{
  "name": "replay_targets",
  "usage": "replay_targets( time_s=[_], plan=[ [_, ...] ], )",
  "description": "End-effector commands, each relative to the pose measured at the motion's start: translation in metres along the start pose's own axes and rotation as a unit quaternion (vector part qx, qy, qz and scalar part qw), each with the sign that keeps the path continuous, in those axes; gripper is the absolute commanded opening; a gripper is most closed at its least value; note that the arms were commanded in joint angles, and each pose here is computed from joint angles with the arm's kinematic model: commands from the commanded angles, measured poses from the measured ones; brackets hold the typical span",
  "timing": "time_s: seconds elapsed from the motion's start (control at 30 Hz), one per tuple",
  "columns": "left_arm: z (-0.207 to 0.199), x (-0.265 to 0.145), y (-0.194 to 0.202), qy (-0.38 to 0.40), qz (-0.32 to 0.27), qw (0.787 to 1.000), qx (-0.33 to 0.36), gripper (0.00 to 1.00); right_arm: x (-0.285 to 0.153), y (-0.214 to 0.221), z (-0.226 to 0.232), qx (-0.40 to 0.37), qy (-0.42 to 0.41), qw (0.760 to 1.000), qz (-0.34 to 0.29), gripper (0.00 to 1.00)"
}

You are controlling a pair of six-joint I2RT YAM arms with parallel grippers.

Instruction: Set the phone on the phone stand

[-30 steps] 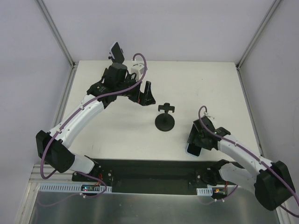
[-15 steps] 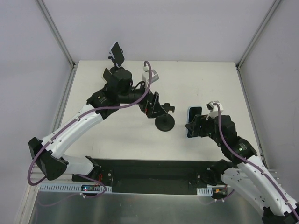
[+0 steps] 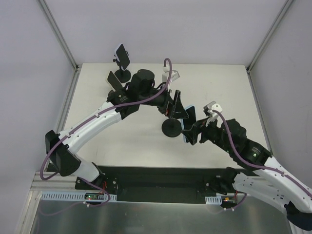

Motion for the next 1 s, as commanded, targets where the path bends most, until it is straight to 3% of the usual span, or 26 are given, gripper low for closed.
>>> replay_targets(
  time_s=[0.0,0.23,0.9,0.97],
  plan=[
    [-0.019,0.002,-0.013,0.012,-0.020,1.000,-0.016,0.87,-0.006,-0.043,0.001,-0.010,0.024,0.995,-0.094,0.01],
    [-0.009,0.014,-0.010,-0.015,-0.003,0.999,-0.034,0.61,-0.002,-0.044,0.002,-0.027,0.058,0.995,-0.080,0.01],
    [-0.006,0.025,-0.010,-0.025,0.021,0.999,-0.028,0.28,0.008,-0.053,0.014,-0.082,0.082,0.991,-0.068,0.01],
    [-0.007,0.024,-0.009,-0.023,0.022,0.999,-0.026,0.18,0.009,-0.053,0.015,-0.085,0.084,0.991,-0.066,0.01]
  ],
)
Point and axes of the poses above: each gripper's point midway between its finger pads, its own x axis out along the fingers, its own z axis along the line the jaws close on, y = z × x, the point moved 8 cm from there along -x, back along the fingers, and after that the axes turned 7 degrees about -x, right-handed, at the moved point
